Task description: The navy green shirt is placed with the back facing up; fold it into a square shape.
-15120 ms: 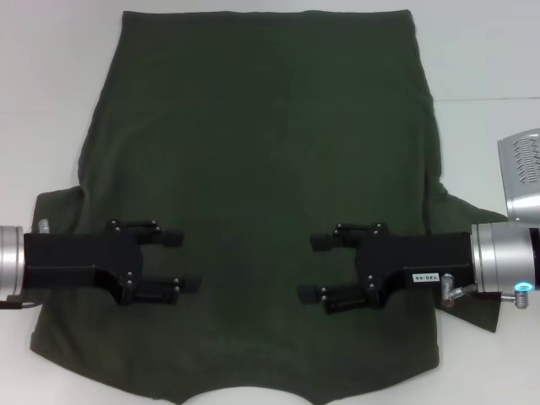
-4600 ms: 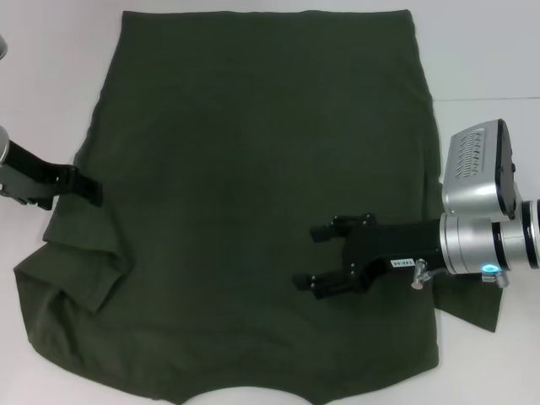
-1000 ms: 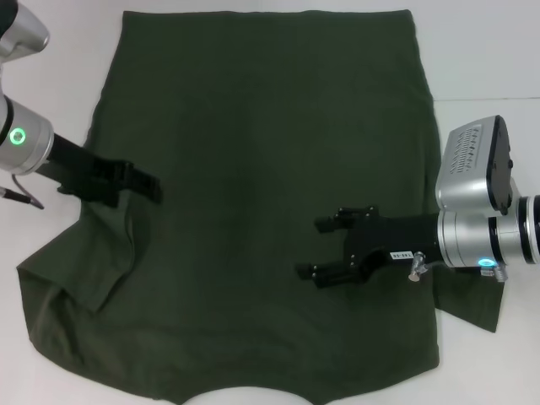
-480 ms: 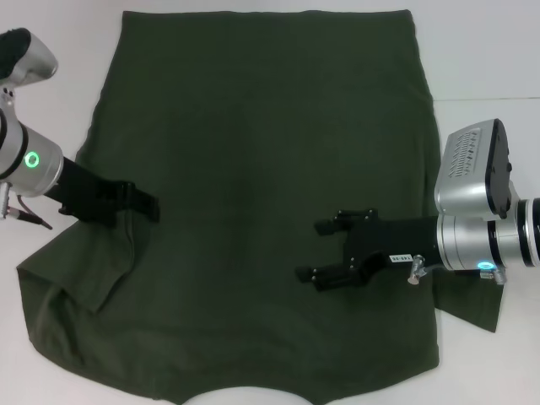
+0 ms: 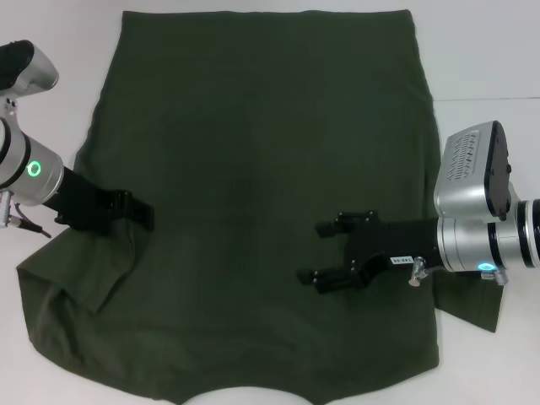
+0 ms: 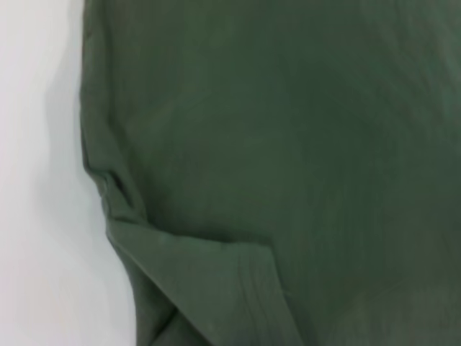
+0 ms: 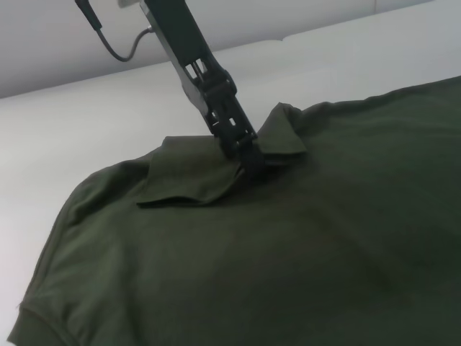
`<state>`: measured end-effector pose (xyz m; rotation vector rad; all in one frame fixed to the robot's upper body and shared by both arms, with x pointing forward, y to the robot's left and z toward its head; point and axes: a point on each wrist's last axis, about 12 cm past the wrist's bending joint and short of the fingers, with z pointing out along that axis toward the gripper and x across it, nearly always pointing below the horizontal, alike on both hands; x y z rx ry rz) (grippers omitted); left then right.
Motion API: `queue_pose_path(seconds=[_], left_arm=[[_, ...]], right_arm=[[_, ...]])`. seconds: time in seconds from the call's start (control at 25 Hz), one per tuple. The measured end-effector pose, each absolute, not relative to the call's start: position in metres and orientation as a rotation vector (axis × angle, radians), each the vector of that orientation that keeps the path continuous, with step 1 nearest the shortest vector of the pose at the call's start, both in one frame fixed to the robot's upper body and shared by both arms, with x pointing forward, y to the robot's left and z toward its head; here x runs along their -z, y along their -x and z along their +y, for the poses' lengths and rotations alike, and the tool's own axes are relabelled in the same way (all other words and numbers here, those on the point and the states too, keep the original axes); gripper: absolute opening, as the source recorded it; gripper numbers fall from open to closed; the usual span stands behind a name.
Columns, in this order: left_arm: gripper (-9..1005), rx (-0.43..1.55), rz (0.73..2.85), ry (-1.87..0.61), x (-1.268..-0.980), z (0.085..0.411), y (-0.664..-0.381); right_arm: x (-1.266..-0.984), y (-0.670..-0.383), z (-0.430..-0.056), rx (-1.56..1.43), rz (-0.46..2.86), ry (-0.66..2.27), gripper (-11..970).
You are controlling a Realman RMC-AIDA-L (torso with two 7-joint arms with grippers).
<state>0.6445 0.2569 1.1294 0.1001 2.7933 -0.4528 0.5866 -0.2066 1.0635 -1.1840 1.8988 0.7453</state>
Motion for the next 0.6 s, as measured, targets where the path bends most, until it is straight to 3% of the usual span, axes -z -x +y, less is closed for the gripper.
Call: queue_pose_path(seconds=[0.6], left_arm=[[792, 0.442, 2.782, -0.082, -1.1257, 0.2513, -0.6444]], right_arm=[[-1.0622, -0.5857, -0.2069, -0.741, 1.895, 1.192, 897]])
